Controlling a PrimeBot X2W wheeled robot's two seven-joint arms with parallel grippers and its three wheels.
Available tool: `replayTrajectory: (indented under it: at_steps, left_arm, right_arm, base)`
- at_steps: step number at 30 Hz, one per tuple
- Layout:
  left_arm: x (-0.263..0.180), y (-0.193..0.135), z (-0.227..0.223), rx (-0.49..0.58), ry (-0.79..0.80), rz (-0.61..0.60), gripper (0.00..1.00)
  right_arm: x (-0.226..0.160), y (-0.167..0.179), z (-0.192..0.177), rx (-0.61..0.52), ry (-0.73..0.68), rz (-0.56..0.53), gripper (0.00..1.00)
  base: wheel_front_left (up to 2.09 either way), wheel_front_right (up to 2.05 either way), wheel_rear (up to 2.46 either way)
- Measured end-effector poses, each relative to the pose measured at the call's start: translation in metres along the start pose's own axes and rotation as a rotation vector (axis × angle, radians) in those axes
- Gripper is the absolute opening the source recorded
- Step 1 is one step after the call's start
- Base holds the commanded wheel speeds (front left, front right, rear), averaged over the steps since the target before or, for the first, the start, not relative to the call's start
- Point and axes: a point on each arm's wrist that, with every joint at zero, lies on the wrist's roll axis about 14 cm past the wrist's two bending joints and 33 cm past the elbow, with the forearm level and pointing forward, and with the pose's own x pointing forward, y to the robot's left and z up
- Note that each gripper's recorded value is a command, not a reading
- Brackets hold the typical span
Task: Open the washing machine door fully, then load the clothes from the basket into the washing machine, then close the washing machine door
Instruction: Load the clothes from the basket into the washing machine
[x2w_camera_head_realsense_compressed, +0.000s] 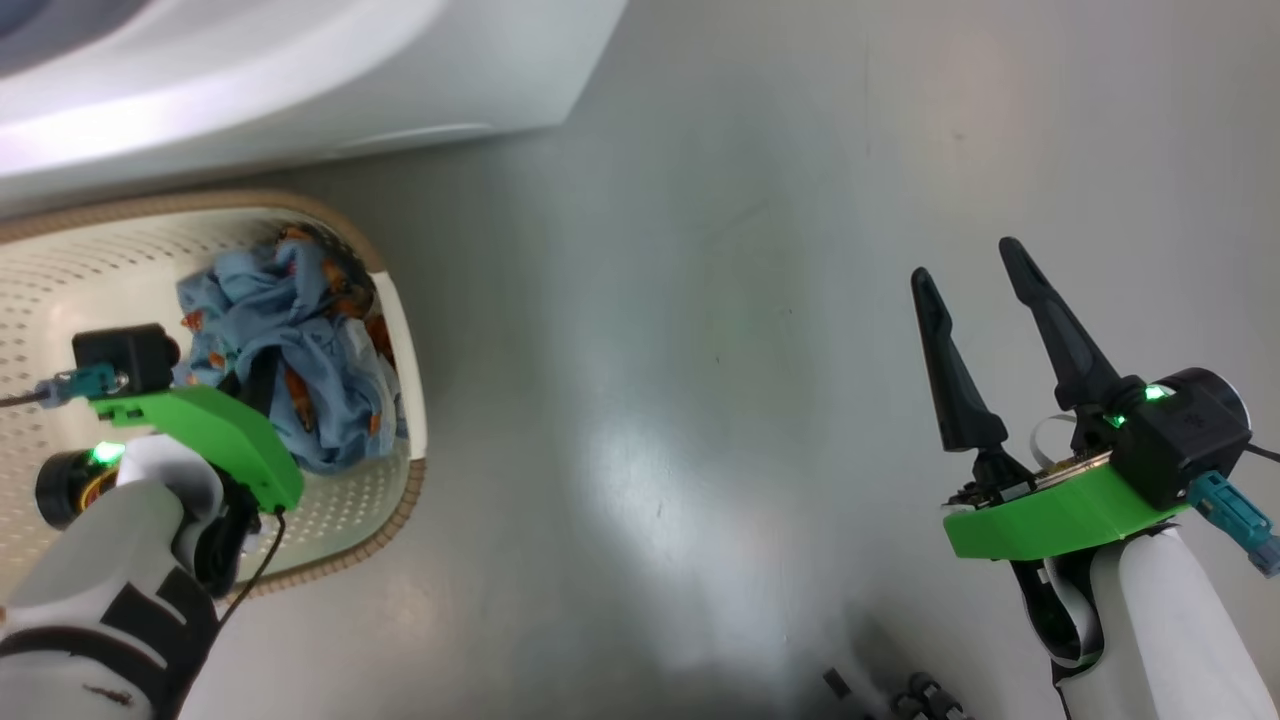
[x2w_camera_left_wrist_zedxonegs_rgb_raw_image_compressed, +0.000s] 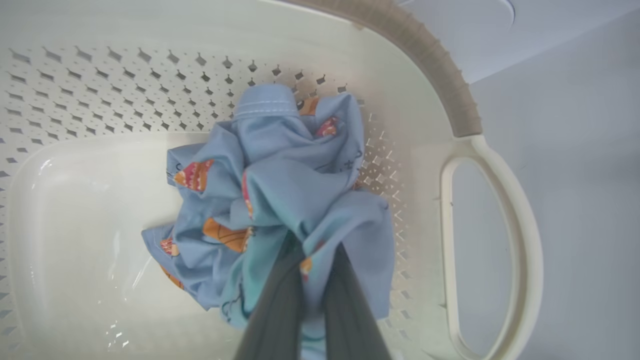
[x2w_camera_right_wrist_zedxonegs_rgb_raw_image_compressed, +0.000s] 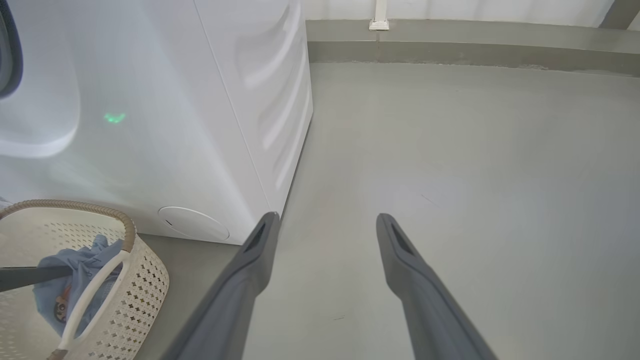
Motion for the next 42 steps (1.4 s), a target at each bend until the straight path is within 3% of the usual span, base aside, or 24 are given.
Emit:
replayTrajectory:
  at_steps: [16, 31, 42]
  left_arm:
    - [-0.091, 0.013, 0.069, -0.087, -0.29, 0.082, 0.0]
    - [-0.206, 0.01, 0.103, -0.024, -0.607, 0.143, 0.0]
    - [-0.28, 0.001, 0.107, 0.03, -0.802, 0.174, 0.0]
  right_arm:
    - [-0.026, 0.016, 0.04, 0.013, -0.066, 0.051, 1.0]
    - [-0.073, 0.03, 0.071, 0.026, -0.131, 0.078, 1.0]
    - [-0.105, 0.015, 0.088, 0.018, -0.18, 0.03, 1.0]
  base:
    - [0.0, 0.0, 0.0]
    - [0.0, 0.0, 0.0]
    - [0.0, 0.0, 0.0]
